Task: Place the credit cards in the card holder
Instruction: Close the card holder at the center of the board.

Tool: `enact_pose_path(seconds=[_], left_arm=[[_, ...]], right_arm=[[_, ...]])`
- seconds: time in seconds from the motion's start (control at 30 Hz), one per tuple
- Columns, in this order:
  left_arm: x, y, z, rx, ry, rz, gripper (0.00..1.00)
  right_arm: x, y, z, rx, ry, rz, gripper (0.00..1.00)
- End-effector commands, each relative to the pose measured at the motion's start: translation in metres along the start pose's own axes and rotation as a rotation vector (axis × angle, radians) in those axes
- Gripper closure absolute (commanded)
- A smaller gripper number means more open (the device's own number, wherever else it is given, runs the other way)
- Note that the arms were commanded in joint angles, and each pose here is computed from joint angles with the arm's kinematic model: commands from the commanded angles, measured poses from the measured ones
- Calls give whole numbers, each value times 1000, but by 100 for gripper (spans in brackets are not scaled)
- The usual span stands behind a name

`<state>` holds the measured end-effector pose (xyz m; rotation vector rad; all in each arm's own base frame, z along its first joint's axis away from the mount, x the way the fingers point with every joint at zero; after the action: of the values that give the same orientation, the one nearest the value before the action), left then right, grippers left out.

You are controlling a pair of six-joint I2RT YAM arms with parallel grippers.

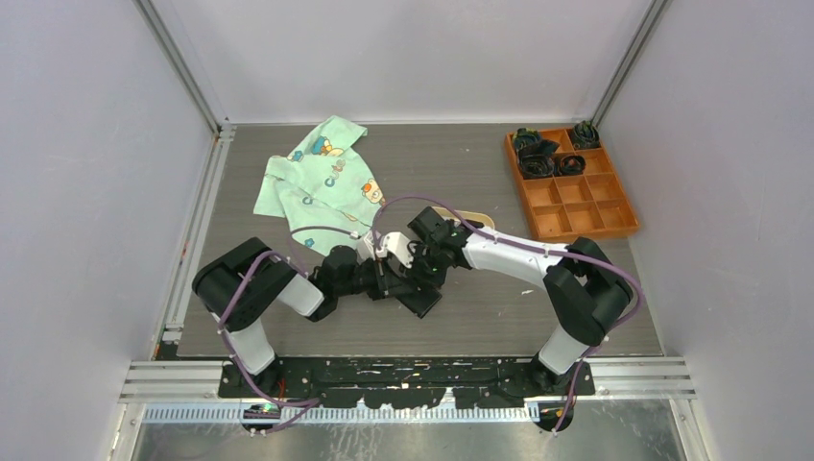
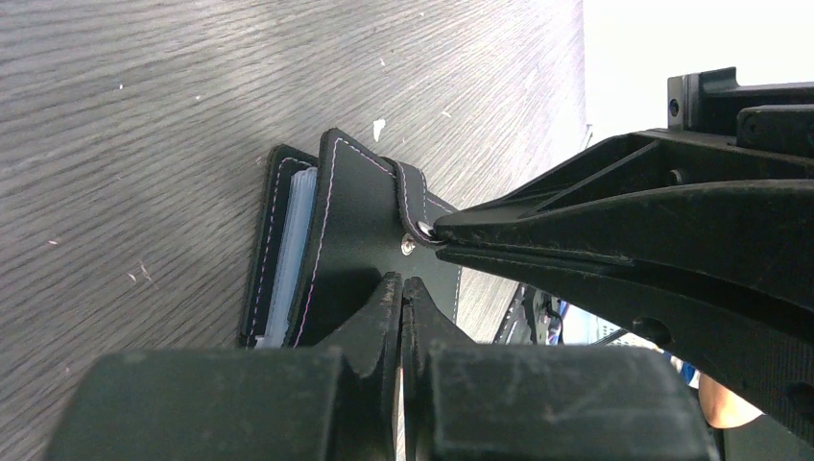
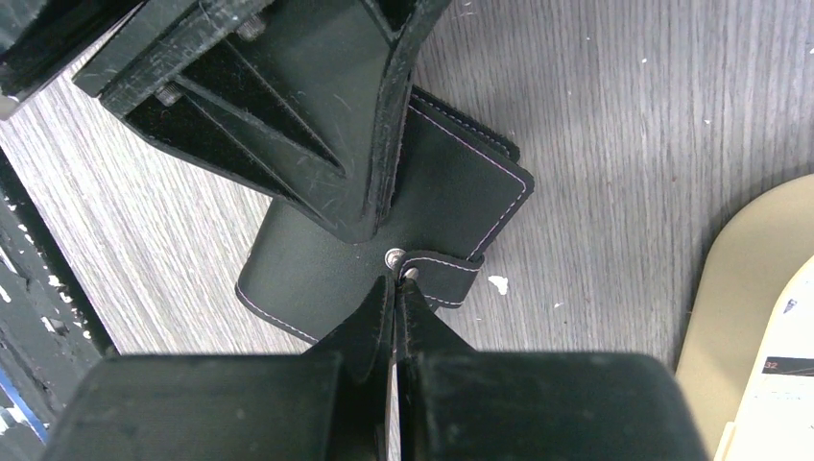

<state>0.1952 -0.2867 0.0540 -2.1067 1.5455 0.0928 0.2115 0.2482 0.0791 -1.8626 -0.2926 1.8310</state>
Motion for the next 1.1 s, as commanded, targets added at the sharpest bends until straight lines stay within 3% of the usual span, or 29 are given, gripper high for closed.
enact_pose_path(seconds=[0.0, 1.07], left_arm=[[0, -3, -4, 20, 41, -16, 100], [0, 2, 4, 13, 23, -14, 100]], right_arm=[[-6, -16, 2, -27, 19, -63, 99], [17, -7, 28, -126, -41, 69, 99]])
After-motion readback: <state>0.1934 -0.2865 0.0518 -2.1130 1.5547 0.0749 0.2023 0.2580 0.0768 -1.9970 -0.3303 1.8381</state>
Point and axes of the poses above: each gripper's point midway between its finger pads, its own x axis out along the fingers, its own z axis along the line the jaws close on, y = z × x, the point moved 4 cm from there along -x, back along the fingers, and after that the axes turned 1 degree about -x, right-handed, at the moved point
